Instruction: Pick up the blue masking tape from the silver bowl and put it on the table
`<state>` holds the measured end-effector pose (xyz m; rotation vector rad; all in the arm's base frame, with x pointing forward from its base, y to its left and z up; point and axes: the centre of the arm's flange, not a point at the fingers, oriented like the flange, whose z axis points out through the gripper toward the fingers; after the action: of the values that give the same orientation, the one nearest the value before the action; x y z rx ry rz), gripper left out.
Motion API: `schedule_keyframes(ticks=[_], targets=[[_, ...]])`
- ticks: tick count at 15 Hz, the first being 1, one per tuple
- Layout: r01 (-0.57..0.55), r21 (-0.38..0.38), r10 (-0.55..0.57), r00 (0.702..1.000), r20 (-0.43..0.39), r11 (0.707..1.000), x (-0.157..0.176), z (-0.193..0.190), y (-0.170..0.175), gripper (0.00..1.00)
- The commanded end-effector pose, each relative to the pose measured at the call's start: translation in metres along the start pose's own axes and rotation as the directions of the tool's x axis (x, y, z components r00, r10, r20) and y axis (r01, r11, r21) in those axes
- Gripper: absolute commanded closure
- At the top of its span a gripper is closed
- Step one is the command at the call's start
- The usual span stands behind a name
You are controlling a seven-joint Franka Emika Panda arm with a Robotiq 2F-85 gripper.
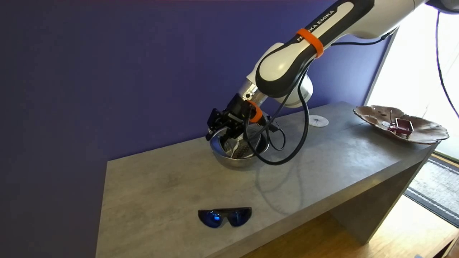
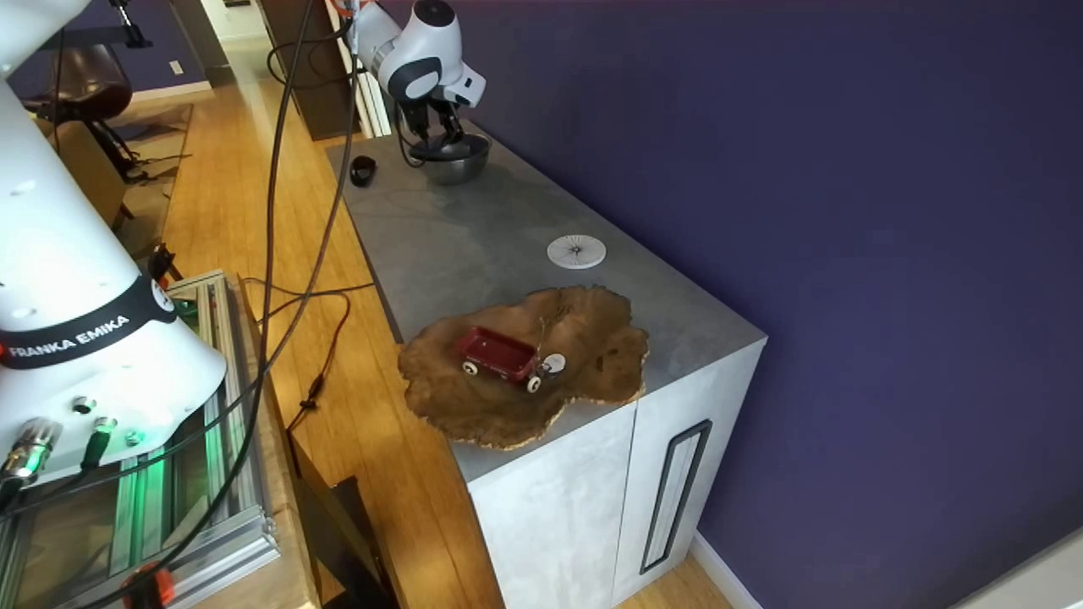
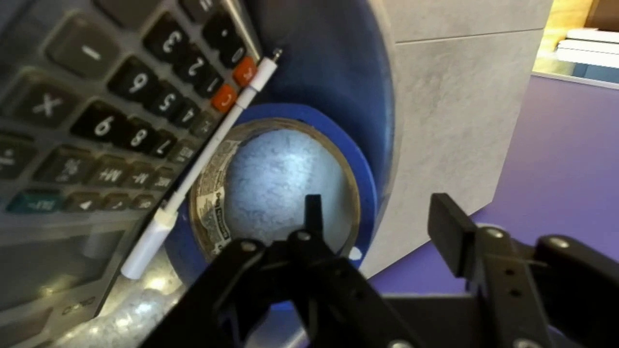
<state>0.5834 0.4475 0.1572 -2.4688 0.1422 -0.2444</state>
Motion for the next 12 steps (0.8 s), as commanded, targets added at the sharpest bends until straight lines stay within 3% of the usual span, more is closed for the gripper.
schedule_keyframes(ticks=[1,5,7,9,12], targets=[[-0.049,0.015,0.049,0.999,-0.019,0.999,0.004,0.006,-0.010,0.72],[-0.072,0.014,0.073,0.997,-0.024,0.997,0.005,0.005,-0.006,0.98],[-0.076,0.012,0.076,0.996,-0.043,0.997,0.004,-0.004,-0.007,1.00],[-0.056,0.039,0.059,0.996,-0.071,0.998,-0.001,-0.025,-0.014,0.95],[0.019,0.163,0.000,0.994,-0.114,0.986,-0.015,-0.058,-0.040,0.95]])
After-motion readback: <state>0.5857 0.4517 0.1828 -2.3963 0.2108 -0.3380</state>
